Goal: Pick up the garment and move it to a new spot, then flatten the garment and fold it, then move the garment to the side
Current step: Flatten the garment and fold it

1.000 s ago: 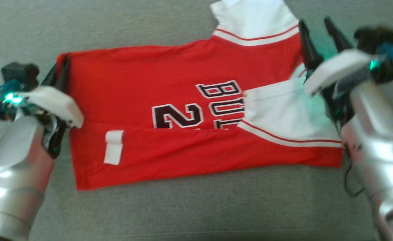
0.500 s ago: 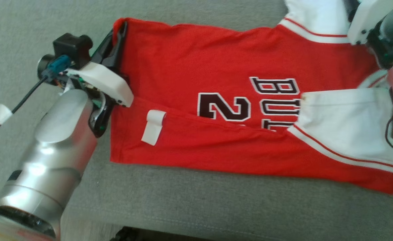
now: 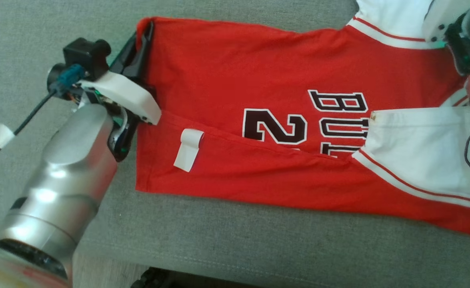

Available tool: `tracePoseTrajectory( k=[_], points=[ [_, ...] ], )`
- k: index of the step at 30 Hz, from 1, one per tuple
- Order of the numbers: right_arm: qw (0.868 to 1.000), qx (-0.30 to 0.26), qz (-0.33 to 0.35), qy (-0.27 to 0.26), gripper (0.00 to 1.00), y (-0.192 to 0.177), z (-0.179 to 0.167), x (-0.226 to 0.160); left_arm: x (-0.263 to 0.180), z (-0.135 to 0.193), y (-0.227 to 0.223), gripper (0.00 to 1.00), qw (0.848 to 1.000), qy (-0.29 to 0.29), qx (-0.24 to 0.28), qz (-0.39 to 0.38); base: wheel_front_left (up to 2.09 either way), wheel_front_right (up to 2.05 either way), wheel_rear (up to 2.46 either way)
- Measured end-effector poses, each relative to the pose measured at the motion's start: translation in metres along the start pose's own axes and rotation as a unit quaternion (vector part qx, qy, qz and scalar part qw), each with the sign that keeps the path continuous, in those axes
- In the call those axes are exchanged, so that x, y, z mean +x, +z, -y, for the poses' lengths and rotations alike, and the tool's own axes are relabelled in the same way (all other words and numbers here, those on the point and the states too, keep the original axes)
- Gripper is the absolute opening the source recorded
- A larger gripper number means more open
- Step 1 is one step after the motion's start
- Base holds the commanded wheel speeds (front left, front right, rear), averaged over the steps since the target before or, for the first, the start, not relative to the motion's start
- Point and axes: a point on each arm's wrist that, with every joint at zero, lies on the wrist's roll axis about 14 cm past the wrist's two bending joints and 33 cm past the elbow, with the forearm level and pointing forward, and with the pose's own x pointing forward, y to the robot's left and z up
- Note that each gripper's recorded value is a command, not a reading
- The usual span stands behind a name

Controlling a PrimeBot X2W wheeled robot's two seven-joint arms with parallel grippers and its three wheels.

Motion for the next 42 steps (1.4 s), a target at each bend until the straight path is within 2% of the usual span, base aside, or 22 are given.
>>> tracePoseTrajectory(
  k=[8,11,15,20,26,31,32,33,34,37,42],
  points=[
    [0.990,-0.011,0.137,-0.028,0.00,0.057,0.021,-0.025,0.004,-0.007,0.043,0.00,0.998,0.015,-0.003,0.061,0.00,0.00,0.00],
    [0.986,-0.010,0.163,-0.039,0.00,0.070,0.030,-0.041,0.004,-0.003,0.065,0.00,0.996,0.013,0.003,0.093,0.00,0.00,0.00],
    [0.981,-0.008,0.193,-0.026,0.00,0.082,0.020,-0.064,-0.002,0.002,0.060,0.00,0.995,0.014,0.006,0.094,0.00,0.00,0.00],
    [0.981,0.001,0.192,-0.005,0.00,0.059,0.007,-0.090,-0.013,0.002,0.037,0.00,0.997,0.020,0.007,0.074,0.00,0.00,0.00],
    [0.984,0.048,0.169,0.010,0.00,0.000,-0.001,-0.138,-0.028,0.007,0.023,0.00,0.997,0.028,0.014,0.072,0.00,0.00,0.00],
    [0.986,0.096,0.136,0.014,0.00,-0.049,-0.014,-0.174,-0.050,0.015,-0.020,0.00,0.999,0.035,-0.001,0.029,0.00,0.00,0.00],
    [0.986,0.107,0.128,0.011,0.13,-0.059,-0.015,-0.179,-0.054,0.017,-0.029,0.00,0.999,0.036,-0.005,0.018,0.00,0.00,0.00],
    [0.985,0.119,0.122,0.008,0.56,-0.067,-0.016,-0.184,-0.059,0.019,-0.038,0.29,0.999,0.039,-0.006,0.008,0.00,0.00,0.00],
    [0.984,0.131,0.117,0.003,1.00,-0.073,-0.015,-0.189,-0.063,0.021,-0.044,1.00,0.999,0.042,-0.008,0.002,0.00,0.00,0.00],
    [0.982,0.148,0.114,-0.007,1.00,-0.080,-0.015,-0.197,-0.073,0.024,-0.050,1.00,0.998,0.054,-0.012,0.000,0.00,0.00,0.00],
    [0.970,0.163,0.175,-0.033,1.00,-0.047,-0.005,-0.207,-0.090,0.010,-0.023,1.00,0.992,0.111,-0.005,0.055,0.00,0.00,0.00]
  ],
)
